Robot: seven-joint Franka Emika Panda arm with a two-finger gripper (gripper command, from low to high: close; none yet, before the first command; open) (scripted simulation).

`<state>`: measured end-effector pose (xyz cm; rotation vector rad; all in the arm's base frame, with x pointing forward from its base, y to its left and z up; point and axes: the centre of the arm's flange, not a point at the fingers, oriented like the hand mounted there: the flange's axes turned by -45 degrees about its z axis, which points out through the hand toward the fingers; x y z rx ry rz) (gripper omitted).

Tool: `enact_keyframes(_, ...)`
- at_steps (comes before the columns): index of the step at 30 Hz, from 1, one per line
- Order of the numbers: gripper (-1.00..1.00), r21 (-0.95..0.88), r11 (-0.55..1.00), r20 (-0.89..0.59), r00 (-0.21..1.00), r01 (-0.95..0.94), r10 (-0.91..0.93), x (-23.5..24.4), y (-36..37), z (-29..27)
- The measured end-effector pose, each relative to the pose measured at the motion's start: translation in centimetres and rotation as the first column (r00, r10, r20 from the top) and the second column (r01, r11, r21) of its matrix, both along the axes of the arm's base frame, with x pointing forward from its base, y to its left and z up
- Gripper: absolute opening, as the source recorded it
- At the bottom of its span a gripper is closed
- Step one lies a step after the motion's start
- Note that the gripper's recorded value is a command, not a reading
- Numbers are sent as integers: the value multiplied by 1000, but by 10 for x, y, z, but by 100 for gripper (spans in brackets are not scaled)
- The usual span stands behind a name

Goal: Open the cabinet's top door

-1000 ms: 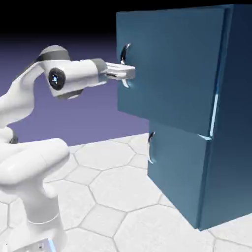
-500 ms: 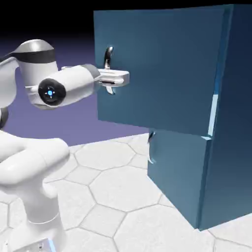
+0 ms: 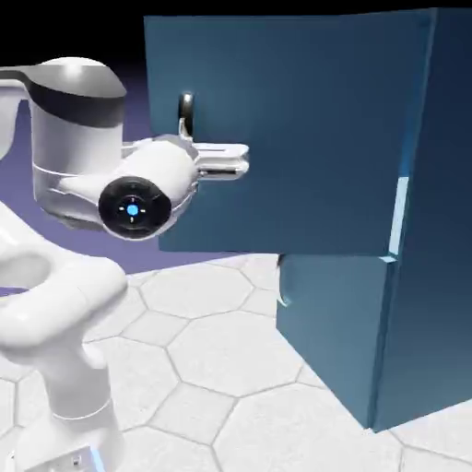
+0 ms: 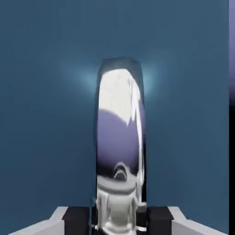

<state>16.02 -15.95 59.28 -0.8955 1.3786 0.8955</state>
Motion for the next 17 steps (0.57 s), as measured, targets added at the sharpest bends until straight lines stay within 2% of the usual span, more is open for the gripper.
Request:
enact_keyframes(16,-100,0,937,0,937,-350,350,22,-129,0)
enact_keyframes(17,100,0,933,0,933,-361,361,23,-133,0)
